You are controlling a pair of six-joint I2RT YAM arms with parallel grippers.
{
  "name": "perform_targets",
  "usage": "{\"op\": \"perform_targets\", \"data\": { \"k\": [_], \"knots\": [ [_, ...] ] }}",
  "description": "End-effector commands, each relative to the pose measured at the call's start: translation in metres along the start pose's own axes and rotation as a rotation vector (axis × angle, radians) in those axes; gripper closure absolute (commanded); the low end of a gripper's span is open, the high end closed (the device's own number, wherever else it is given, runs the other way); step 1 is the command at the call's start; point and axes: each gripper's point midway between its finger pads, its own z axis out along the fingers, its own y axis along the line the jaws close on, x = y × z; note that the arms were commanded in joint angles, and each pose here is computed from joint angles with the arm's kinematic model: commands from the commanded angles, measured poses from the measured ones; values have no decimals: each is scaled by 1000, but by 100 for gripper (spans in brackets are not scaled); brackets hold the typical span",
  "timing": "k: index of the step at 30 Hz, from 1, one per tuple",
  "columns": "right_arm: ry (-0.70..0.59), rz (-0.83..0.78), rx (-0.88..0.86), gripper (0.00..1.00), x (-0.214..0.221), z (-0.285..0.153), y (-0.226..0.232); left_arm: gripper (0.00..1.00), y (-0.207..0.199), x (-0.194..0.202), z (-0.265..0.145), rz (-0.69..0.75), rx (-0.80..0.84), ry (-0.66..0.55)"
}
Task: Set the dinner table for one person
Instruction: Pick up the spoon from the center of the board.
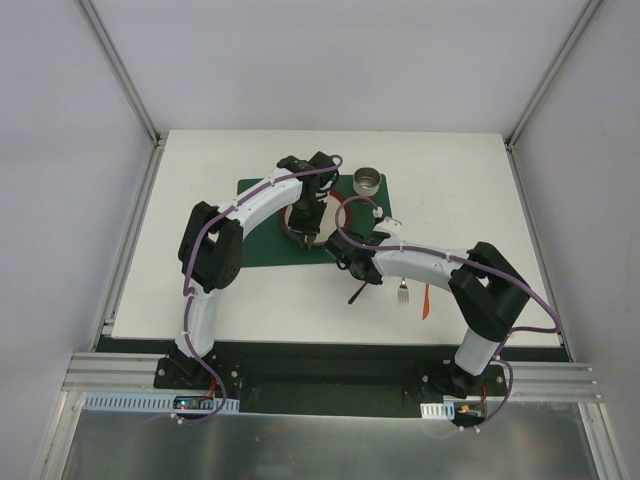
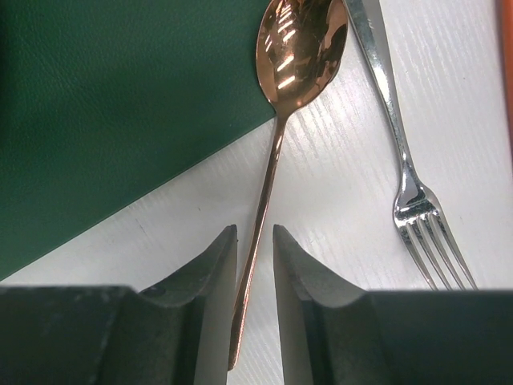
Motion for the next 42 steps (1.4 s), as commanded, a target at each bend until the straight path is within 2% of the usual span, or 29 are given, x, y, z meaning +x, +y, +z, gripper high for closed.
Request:
{"op": "perform_targets", "data": {
  "k": [1, 10, 25, 28, 30, 31, 36, 42],
  "knots": [
    [-26, 16, 6, 72, -8, -7, -3, 78, 2, 4, -14, 10, -24, -14],
    [-3, 18, 58, 72, 0, -2, -6, 78, 4, 5, -16, 14, -27, -18],
    [38, -13, 52, 73, 14, 9, 6, 79, 6, 4, -21, 19, -39, -36],
    [39, -9, 51, 78, 14, 10, 5, 79, 7, 4, -21, 19, -41, -36],
    [39, -6, 51, 97, 15, 10, 4, 79, 7, 4, -20, 18, -41, -34],
    [37, -3, 51, 100, 15, 10, 4, 79, 7, 4, -20, 18, -41, -34],
    [35, -10, 67, 100, 15, 9, 1, 80, 7, 5, -18, 17, -43, -28],
    [-55, -60, 127, 100, -7, -5, -10, 80, 7, 5, -17, 14, -41, -25]
  ]
}}
